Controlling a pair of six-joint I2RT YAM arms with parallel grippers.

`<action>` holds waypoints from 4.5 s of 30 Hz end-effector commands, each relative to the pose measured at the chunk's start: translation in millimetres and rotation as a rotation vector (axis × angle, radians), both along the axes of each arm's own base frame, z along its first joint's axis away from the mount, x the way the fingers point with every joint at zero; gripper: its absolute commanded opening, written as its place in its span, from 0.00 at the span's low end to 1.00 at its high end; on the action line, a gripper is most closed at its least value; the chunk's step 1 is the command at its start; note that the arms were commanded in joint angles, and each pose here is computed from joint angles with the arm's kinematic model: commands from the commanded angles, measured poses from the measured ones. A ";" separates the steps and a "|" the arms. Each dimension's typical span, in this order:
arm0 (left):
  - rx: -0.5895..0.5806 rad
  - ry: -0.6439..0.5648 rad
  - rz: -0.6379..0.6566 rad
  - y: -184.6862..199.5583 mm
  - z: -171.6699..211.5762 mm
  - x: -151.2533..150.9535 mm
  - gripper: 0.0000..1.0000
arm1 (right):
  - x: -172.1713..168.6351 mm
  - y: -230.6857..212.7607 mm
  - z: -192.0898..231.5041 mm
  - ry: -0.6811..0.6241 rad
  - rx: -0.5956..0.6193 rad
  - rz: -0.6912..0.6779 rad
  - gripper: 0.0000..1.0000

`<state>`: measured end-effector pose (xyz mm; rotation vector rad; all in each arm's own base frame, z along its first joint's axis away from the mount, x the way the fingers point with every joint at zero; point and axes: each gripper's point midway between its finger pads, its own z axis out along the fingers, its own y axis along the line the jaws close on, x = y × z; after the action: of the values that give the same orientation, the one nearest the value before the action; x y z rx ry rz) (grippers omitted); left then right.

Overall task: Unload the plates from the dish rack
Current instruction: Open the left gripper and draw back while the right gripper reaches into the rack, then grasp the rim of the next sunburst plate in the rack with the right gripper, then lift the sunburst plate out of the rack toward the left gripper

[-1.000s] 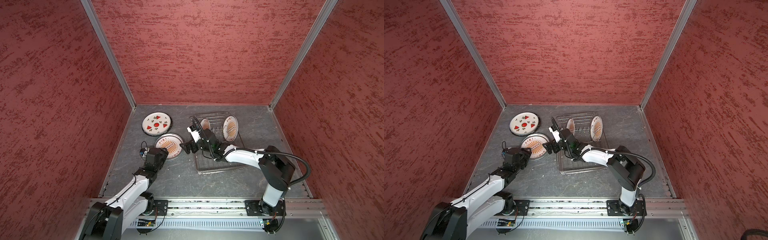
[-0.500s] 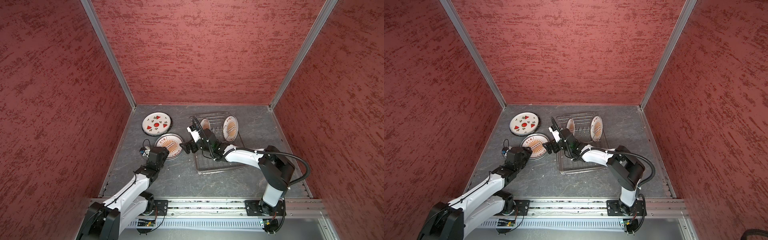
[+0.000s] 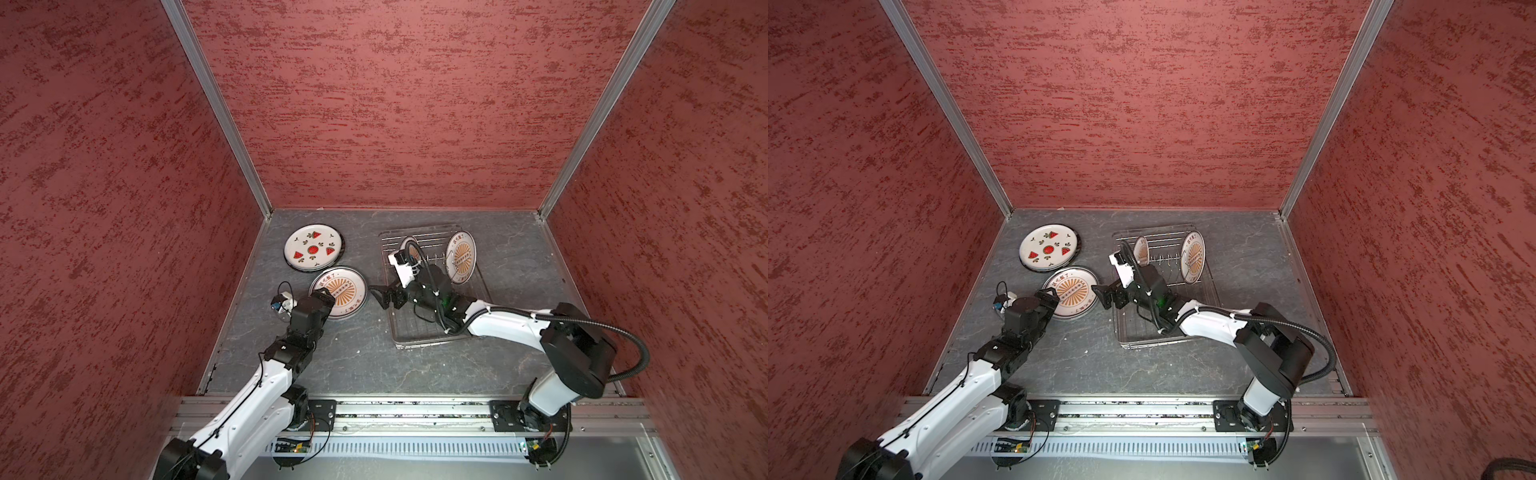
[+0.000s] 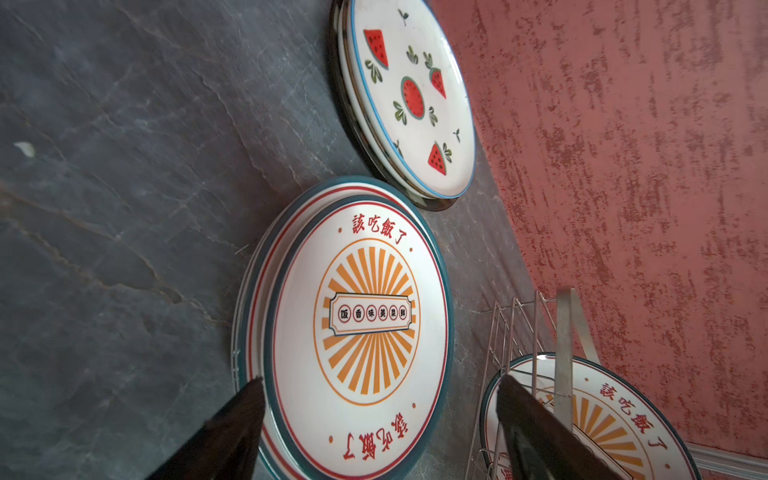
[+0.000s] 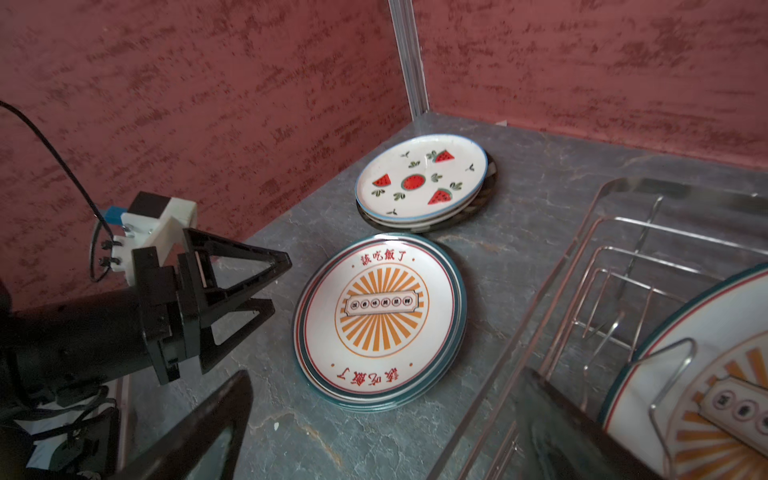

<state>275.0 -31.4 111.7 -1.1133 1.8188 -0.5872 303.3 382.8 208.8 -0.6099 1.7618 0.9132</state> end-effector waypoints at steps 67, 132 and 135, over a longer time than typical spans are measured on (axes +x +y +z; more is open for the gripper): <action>0.258 -0.722 -0.922 -175.1 103.6 -44.8 0.99 | 102.0 -112.2 -23.8 0.170 -0.109 -0.631 0.35; 0.265 -0.695 -0.820 -161.3 105.4 -35.3 0.99 | 5.6 -206.6 107.0 -0.218 0.379 -0.733 0.00; 0.229 -0.701 -0.849 -167.6 108.9 -37.3 0.99 | -10.0 -206.7 107.3 -0.203 0.448 -0.651 0.00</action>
<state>239.4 -191.8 202.0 0.0848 1.6340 -0.9982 309.1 173.0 275.8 0.1389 1.5186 0.5038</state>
